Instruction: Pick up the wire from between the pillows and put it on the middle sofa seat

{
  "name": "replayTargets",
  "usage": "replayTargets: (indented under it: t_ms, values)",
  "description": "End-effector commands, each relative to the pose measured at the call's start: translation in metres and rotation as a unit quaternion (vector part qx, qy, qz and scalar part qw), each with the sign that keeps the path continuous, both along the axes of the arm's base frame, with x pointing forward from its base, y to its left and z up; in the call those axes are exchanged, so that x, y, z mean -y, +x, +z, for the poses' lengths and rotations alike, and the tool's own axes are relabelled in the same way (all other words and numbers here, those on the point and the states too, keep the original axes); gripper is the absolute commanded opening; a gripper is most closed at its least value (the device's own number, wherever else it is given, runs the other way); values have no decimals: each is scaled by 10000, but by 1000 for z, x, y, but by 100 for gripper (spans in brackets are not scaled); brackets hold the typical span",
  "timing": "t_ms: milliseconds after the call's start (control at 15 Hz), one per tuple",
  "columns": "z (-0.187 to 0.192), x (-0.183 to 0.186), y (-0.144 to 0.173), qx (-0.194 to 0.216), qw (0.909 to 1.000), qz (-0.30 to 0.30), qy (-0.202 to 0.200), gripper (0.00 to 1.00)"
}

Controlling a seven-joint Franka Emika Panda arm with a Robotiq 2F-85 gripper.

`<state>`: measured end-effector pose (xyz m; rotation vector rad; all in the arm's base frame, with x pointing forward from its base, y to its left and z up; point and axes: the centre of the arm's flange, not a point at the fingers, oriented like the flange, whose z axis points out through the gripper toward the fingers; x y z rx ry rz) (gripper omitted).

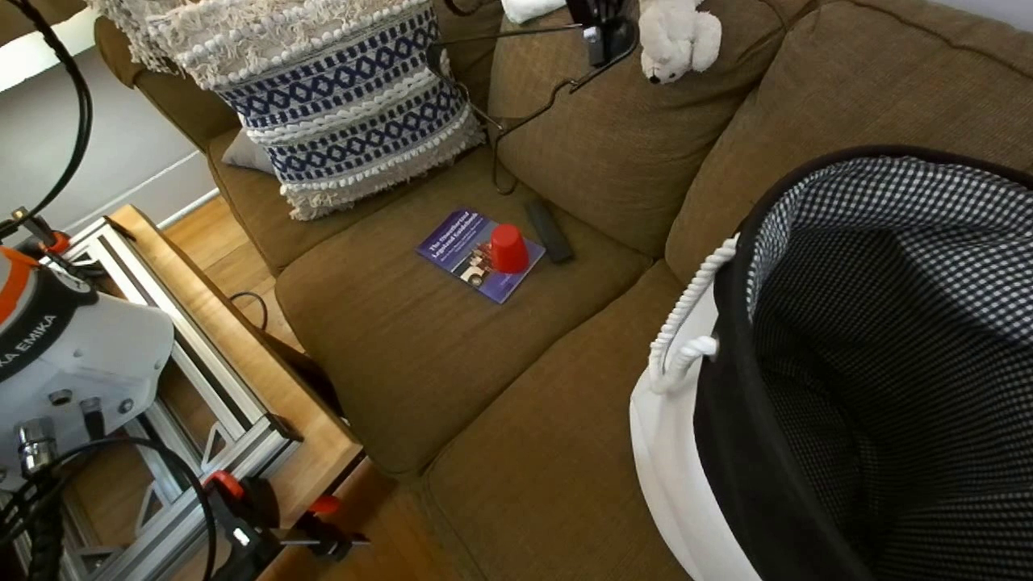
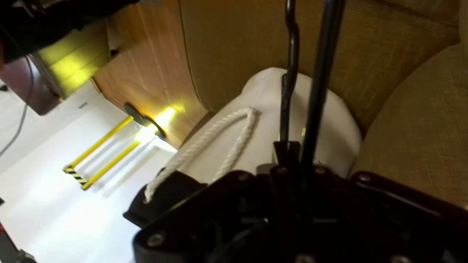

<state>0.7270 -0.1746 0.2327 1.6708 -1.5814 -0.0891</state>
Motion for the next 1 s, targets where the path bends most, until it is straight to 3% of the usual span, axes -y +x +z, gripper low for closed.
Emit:
replayTargets:
  t_ms: [0,267,600,667,733,867,933]
  values:
    - [-52,0,-53,-179,9948,-983,-205,1]
    - [-106,-7,-73,-733,9773,-1971,-256,1]
    - [-122,-58,-52,-860,9806,-1713,-408,1]
    - [-119,-69,-47,-872,9813,-1653,-462,29]
    - [-114,-76,-46,-846,9818,-1617,-525,31]
    - [-99,-95,-40,-750,9792,-1696,-828,46]
    - [-88,-15,-48,-664,9749,-1816,-1105,52]
